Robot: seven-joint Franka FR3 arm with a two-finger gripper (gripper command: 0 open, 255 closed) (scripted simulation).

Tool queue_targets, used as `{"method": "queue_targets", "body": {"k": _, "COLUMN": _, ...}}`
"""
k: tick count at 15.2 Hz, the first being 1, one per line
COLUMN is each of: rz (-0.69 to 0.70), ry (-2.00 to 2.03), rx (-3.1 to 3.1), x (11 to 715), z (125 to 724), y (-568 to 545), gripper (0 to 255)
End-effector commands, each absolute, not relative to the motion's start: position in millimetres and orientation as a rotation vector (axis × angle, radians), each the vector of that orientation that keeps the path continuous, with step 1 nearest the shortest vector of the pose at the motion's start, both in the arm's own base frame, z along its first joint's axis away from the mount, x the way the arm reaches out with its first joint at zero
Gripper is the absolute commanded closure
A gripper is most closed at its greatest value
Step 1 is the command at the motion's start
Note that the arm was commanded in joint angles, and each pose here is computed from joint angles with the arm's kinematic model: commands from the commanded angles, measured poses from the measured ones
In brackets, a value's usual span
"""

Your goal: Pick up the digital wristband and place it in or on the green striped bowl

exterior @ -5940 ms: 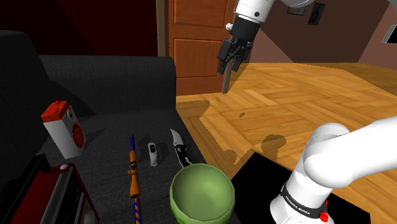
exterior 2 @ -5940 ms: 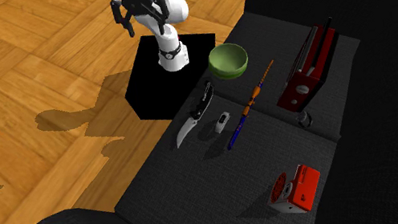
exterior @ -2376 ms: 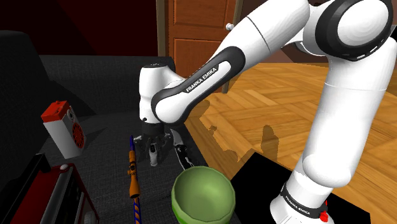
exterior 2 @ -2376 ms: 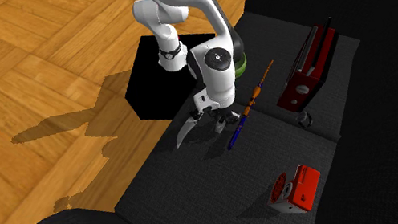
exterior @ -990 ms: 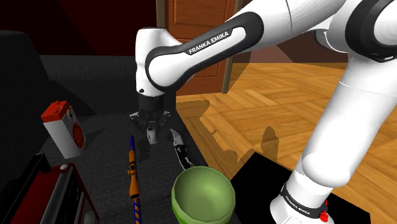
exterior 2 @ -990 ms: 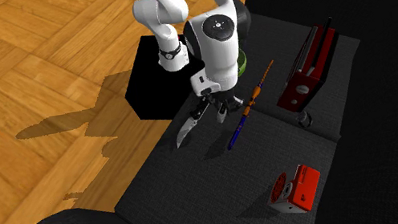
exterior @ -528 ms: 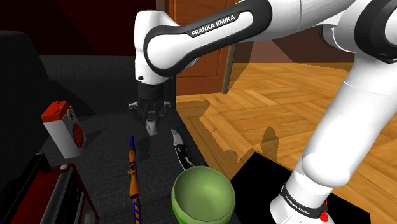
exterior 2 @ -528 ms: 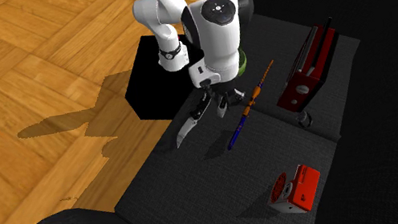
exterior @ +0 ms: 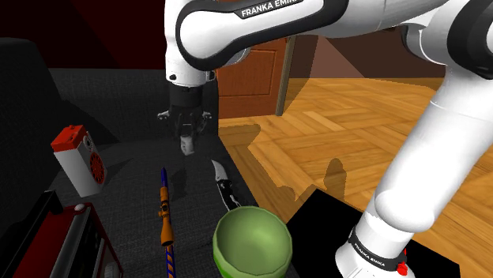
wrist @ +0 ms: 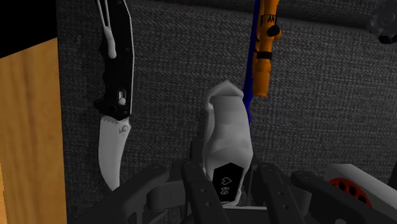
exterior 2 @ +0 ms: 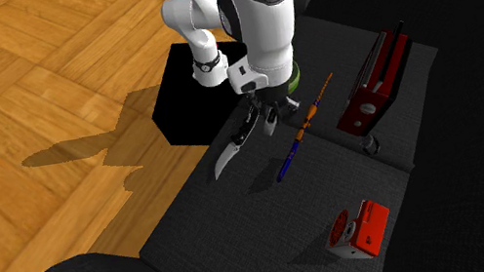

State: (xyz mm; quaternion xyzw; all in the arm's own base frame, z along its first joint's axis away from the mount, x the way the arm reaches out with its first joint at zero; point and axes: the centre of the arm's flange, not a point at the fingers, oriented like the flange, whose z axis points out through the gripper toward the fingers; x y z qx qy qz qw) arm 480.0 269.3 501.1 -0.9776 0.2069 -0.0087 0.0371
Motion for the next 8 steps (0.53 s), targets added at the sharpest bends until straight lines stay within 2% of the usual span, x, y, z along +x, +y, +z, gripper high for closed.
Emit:
{"method": "queue_targets", "body": {"k": 1, "rz": -0.026, "ry": 0.635, "rx": -3.001, "x": 480, "z": 507, "y": 270, "gripper": 255}}
{"method": "queue_targets", "body": {"k": 8, "rz": -0.026, "ry": 0.635, "rx": -3.001, "x": 388, "z": 507, "y": 278, "gripper": 255}}
